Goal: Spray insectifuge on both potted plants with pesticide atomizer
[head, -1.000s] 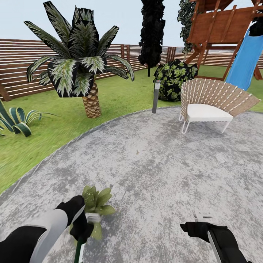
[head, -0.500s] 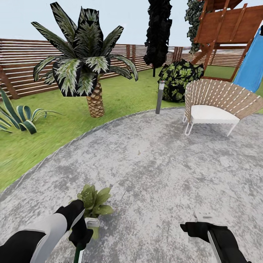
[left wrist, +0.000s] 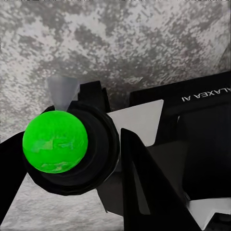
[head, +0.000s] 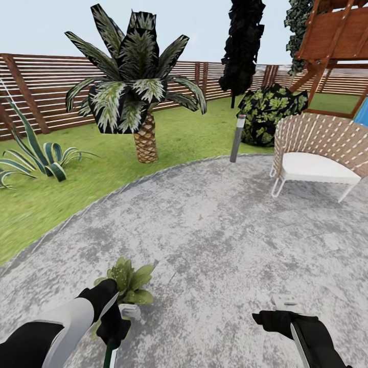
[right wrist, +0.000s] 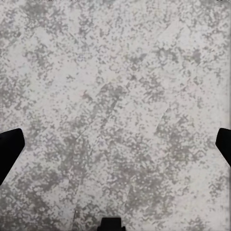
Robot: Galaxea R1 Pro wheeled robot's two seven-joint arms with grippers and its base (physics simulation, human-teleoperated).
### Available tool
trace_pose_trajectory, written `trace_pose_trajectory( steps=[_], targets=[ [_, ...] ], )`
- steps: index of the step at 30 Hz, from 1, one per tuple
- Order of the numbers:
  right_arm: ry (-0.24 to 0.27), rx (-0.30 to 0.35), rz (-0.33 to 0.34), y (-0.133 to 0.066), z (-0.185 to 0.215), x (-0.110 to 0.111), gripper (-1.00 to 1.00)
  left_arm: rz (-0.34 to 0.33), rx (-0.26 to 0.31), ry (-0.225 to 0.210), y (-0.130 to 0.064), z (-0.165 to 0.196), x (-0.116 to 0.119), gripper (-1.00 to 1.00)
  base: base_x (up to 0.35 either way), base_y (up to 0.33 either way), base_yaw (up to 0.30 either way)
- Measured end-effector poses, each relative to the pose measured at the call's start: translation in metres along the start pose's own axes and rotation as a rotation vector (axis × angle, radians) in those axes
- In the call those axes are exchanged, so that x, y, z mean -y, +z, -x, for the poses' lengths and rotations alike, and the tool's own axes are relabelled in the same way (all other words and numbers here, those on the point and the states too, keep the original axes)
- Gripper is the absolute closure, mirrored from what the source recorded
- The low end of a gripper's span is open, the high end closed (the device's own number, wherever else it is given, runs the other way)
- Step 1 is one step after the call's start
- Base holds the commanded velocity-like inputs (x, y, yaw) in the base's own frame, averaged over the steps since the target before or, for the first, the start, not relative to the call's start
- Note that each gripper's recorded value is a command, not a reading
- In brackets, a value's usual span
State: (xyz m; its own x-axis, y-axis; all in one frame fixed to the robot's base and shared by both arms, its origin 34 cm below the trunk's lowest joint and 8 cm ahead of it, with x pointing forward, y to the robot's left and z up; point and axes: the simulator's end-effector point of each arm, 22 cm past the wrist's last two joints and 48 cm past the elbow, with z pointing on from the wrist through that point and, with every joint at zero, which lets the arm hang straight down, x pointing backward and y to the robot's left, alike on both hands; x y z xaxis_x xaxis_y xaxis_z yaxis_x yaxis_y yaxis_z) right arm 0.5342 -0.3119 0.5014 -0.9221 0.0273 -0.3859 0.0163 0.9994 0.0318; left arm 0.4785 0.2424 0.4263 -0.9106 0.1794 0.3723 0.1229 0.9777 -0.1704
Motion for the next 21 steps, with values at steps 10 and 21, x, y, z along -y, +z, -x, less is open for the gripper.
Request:
trace_pose_trajectory(
  steps=[10, 21],
  targets=[
    [0.002, 0.000, 0.002, -0.0001, 0.0001, -0.0004, -1.00, -0.006, 0.002, -0.004, 0.0001, 0.0001, 0.0013, 1.00, 0.057, -0.093, 0.129],
    [0.002, 0.000, 0.002, -0.0002, 0.0002, -0.0004, -1.00, -0.007, 0.002, -0.003, 0.0000, 0.0006, 0.0023, 1.00, 0.186, -0.268, 0.187]
  ],
)
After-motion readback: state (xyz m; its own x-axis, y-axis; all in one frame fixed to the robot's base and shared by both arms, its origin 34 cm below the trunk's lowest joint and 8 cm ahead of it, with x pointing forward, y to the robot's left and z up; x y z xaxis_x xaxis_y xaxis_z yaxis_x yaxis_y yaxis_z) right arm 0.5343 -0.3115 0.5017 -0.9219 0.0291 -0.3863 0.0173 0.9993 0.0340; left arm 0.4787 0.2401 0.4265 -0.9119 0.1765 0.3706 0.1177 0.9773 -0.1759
